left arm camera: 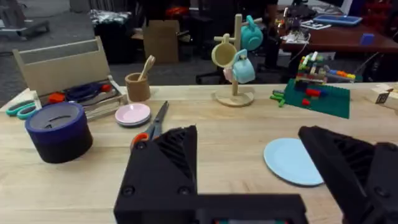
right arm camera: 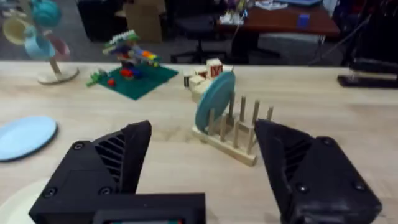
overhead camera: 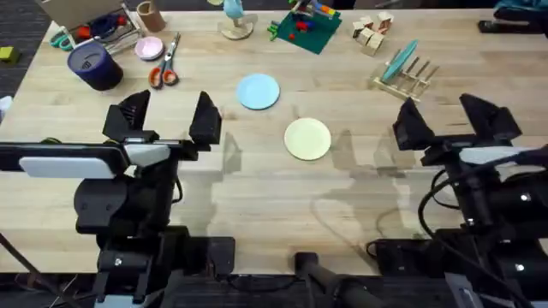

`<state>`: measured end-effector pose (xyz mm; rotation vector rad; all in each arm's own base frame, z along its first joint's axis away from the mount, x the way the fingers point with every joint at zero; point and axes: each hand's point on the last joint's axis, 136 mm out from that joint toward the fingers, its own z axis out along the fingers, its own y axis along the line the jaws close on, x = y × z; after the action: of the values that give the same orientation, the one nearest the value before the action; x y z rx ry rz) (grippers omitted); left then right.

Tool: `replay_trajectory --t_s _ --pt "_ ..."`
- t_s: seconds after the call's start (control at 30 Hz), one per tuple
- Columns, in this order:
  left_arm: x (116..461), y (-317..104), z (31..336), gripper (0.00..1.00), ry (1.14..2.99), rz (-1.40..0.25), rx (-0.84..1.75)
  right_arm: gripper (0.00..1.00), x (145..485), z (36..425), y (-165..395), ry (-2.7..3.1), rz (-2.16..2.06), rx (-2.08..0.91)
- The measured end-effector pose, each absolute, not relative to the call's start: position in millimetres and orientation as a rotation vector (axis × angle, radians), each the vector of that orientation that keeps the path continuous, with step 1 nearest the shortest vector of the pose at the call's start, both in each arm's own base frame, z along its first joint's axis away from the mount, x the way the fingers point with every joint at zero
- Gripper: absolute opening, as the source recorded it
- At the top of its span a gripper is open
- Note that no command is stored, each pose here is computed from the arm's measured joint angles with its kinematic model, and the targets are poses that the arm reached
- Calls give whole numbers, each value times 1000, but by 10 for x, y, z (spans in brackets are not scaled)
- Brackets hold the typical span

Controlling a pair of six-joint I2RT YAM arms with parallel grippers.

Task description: Pick up the plates from the table one by one and place each into a slot on the dish rack.

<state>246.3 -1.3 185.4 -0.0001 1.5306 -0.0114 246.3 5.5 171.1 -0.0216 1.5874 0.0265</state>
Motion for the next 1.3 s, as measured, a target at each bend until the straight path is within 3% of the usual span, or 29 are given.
replay_trajectory --t_s 0.13,0.43,0.97,1.3 --pt "2456 -10 1892 993 1525 -10 -1 995 2461 1753 55 1574 26 -22" --pt "2394 45 2440 992 1495 14 -27 995 2489 2205 55 1566 26 -22" --pt "2955 60 2611 992 2053 27 -38 996 3187 2478 58 2054 32 -17" --pt "3322 -58 2401 991 2357 -45 -3 996 3413 2334 58 2343 35 -14"
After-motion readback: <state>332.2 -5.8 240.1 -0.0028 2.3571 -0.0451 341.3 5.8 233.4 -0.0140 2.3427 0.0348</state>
